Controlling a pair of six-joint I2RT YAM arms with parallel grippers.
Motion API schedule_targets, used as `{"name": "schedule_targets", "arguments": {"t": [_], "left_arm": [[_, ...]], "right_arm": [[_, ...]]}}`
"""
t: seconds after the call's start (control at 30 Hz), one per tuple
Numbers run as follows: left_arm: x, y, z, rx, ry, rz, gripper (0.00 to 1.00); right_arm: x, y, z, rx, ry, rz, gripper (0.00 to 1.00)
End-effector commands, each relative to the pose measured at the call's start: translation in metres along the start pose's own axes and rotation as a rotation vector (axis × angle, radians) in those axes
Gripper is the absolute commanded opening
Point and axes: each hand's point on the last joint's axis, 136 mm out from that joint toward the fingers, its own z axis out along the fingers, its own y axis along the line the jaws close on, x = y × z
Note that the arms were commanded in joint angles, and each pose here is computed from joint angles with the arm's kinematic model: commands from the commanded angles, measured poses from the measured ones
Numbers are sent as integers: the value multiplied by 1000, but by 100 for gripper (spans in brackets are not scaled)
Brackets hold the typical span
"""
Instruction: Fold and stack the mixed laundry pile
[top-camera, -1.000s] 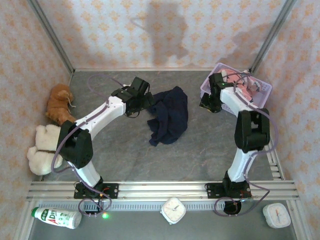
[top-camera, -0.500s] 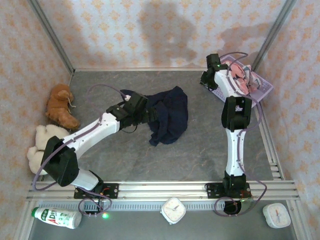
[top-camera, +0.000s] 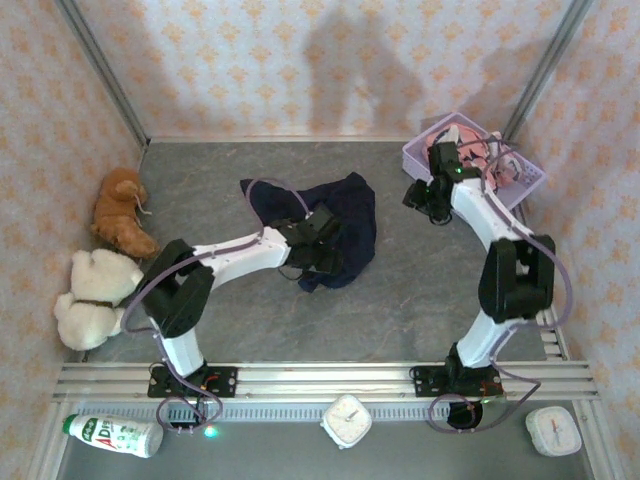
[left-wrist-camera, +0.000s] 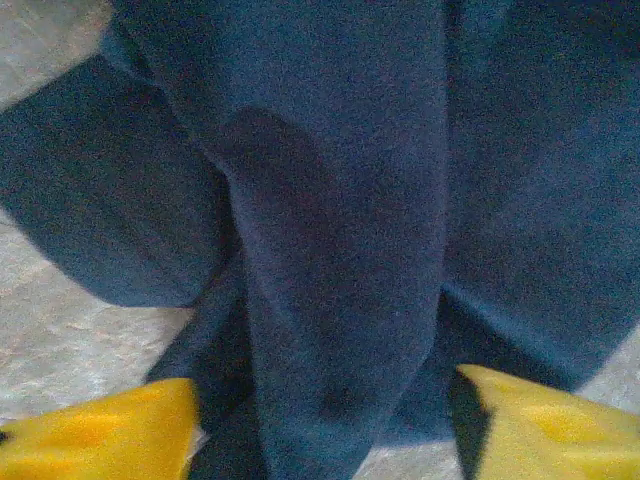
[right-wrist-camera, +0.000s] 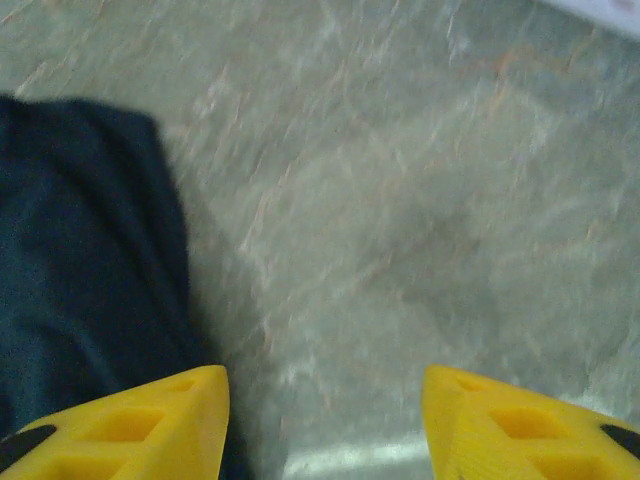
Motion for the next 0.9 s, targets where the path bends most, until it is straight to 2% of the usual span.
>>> {"name": "schedule_targets", "arguments": {"t": [0.0,0.07,0.1,0.23,0.37,0.4,0.5,0.53,0.6,0.7,0.8,0.87], "left_arm": [[-13,-3,-4,-12,-28,24,39],[-18,-4,-13,-11,-44,24,9],[-20,-3,-18,-11,-55,19,0],[-24,-2,-39,-7,-82,19,0],[-17,2,-44,-15,-67,-18,0],[-17,5,-46,-25,-72,-25,0],[-23,18,-63,-85,-111,-103,0],[-28,26,-74,-118,-130,-125,0],[-47,37,-105,-147,-202,-178,0],[-90,47,-159,-81,-359,-278,0],[-137,52,-220,9,-513,-323,0],[-163,48,-267,56,-599,-295,0]], "right_arm": [[40,0,2,-65,60,25,55],[68,11,13,-134,119,25,55],[78,20,17,-168,142,15,56],[109,64,32,-310,195,-35,56],[116,94,54,-374,203,-46,56],[117,93,63,-354,215,-32,50],[108,88,75,-297,201,-11,8],[102,86,71,-281,177,-10,0],[85,83,52,-256,116,-25,0],[41,88,-4,-262,-5,-67,0],[-20,103,-87,-300,-181,-104,0],[-54,116,-146,-337,-291,-133,0]]}}
